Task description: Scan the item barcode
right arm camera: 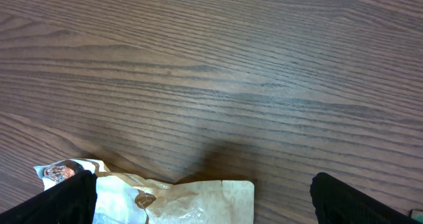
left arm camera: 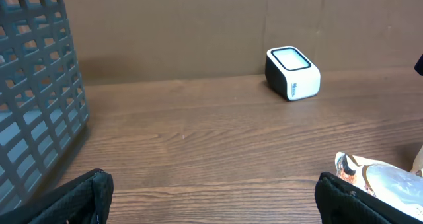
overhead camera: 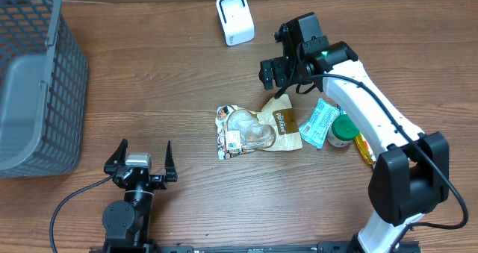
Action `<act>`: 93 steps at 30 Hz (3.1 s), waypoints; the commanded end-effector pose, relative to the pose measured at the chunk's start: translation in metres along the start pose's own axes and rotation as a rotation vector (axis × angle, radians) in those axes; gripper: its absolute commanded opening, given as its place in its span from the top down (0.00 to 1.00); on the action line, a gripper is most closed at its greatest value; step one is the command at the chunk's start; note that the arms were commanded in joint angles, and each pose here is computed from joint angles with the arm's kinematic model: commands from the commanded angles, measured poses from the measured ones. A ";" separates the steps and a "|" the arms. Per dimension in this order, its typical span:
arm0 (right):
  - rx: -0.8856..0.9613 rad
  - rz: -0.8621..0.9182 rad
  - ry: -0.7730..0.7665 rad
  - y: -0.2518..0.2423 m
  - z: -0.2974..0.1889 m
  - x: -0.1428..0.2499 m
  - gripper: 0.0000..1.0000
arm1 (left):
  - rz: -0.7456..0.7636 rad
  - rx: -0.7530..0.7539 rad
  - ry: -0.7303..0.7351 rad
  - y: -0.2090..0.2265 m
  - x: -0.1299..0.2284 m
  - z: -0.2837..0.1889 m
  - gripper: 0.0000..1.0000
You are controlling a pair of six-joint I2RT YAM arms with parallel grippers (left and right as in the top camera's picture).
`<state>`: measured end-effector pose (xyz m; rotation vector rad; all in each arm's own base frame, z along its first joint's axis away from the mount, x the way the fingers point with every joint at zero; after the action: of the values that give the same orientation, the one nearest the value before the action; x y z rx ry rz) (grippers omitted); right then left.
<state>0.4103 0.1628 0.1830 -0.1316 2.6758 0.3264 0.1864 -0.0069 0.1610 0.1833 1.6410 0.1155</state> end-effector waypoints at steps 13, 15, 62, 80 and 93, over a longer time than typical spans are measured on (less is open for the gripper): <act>0.002 0.001 -0.011 0.001 -0.003 -0.001 0.00 | 0.017 -0.001 -0.002 0.000 0.001 0.000 0.00; 0.002 0.001 -0.011 0.001 -0.003 -0.001 0.00 | 0.017 -0.001 -0.002 0.000 0.001 0.000 0.00; 0.052 0.069 -0.789 -0.061 -0.255 0.152 0.00 | 0.017 -0.001 -0.002 0.000 0.001 0.000 0.00; -0.017 0.077 -1.123 -0.086 -0.221 0.210 0.00 | 0.017 -0.001 -0.002 0.000 0.001 0.000 0.00; -0.166 -0.082 -1.663 -0.070 -0.266 0.190 0.00 | 0.016 -0.001 -0.003 0.000 0.000 0.000 0.00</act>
<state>0.1443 0.0207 0.3163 0.0289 1.0776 0.3662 0.1864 -0.0069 0.1610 0.1830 1.6414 0.1158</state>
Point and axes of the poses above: each gripper's point midway between its finger pads, its own z axis out along the fingers, its own y axis along the line the jaws close on, x = y × z, the point moved 6 cm from there along -z, back along the fingers, and after that the axes turned 9 degrees about z, right-handed, at the moved point
